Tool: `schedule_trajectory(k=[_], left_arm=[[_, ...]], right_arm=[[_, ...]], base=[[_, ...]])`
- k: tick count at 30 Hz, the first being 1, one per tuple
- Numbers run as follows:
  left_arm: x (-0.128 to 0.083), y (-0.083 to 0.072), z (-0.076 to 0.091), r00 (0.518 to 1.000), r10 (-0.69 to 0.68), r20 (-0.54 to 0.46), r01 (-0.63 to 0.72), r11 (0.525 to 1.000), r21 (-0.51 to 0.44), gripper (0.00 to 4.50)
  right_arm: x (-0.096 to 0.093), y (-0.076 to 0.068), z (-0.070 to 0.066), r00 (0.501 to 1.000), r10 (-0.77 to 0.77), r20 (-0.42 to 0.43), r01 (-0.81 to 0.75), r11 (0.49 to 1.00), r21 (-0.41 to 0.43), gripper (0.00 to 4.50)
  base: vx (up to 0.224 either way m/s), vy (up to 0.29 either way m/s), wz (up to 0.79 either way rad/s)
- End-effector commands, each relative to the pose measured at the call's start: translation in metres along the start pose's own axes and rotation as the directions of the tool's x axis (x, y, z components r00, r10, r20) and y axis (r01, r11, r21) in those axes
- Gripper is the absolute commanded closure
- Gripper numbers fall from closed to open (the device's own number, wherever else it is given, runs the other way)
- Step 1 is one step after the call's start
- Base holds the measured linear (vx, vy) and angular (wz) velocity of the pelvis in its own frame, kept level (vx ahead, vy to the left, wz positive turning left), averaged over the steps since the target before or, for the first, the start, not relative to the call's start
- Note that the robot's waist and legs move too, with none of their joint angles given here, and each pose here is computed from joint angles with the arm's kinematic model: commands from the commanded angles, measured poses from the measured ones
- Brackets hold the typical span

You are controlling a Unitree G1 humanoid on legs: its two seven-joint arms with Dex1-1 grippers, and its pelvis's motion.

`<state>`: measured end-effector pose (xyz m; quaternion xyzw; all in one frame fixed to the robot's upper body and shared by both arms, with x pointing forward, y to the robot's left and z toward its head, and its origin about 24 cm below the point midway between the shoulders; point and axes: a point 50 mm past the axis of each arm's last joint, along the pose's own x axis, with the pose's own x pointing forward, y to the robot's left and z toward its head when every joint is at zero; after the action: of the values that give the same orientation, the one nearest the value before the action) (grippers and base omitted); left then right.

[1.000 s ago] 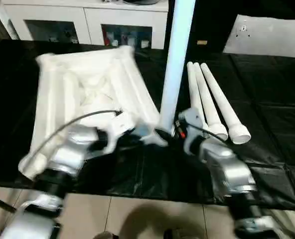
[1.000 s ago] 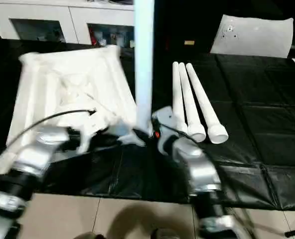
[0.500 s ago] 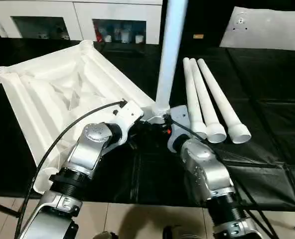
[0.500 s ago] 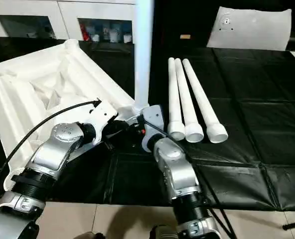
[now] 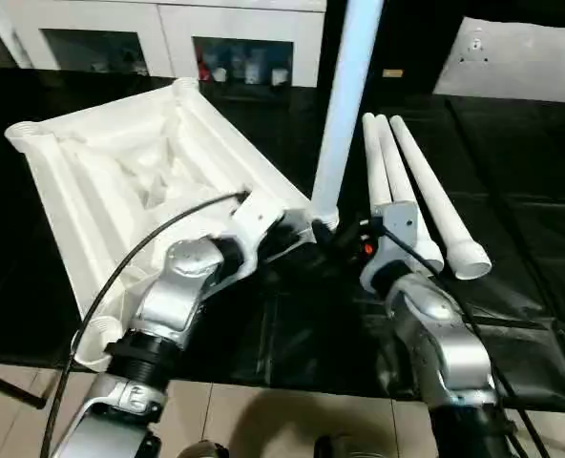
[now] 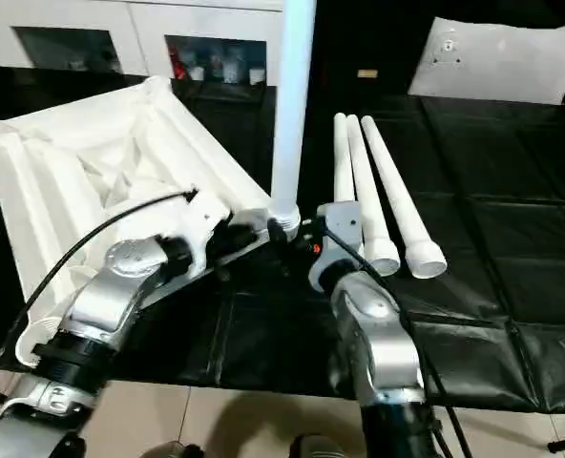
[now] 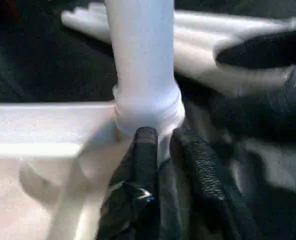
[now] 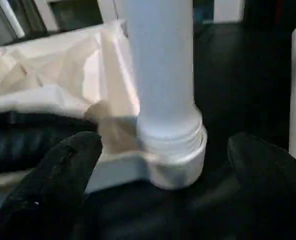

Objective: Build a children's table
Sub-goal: Rotate leg to tighten

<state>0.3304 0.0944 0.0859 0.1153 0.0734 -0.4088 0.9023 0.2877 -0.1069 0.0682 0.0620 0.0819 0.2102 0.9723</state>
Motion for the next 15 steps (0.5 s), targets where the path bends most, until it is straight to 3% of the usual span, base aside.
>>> schedule_trajectory(k=[1,4,8,11,13,15], left_arm=[[-0.006,0.011,0.010,0.998,0.039,0.040,-0.039,0.999,-0.012,3.55],[-0.015,0.023,0.012,0.996,0.082,0.046,-0.081,0.996,-0.033,3.55],[-0.050,0.067,0.008,0.952,0.298,-0.072,-0.292,0.953,0.078,3.55],[-0.085,0.095,0.007,0.879,0.455,-0.140,-0.437,0.888,0.140,3.92],[-0.093,0.101,0.007,0.860,0.485,-0.156,-0.464,0.872,0.156,3.96],[-0.124,0.117,0.004,0.783,0.579,-0.228,-0.523,0.811,0.264,4.34]], right_arm=[[-0.005,0.000,-0.002,0.999,0.003,-0.038,-0.004,1.000,-0.026,0.00],[-0.008,0.003,-0.004,0.998,0.030,-0.061,-0.032,0.999,-0.029,0.00],[-0.007,0.023,-0.007,0.979,0.162,-0.120,-0.169,0.984,-0.047,0.00],[-0.003,0.032,-0.013,0.966,0.198,-0.169,-0.208,0.977,-0.042,0.00],[-0.002,0.034,-0.014,0.962,0.202,-0.181,-0.213,0.976,-0.043,0.00],[0.003,0.039,-0.020,0.953,0.206,-0.222,-0.219,0.975,-0.035,0.00]], base=[[0.000,0.000,0.00],[0.000,0.000,0.00],[0.000,0.000,0.00],[0.000,0.000,0.00],[0.000,0.000,0.00],[0.000,0.000,0.00]])
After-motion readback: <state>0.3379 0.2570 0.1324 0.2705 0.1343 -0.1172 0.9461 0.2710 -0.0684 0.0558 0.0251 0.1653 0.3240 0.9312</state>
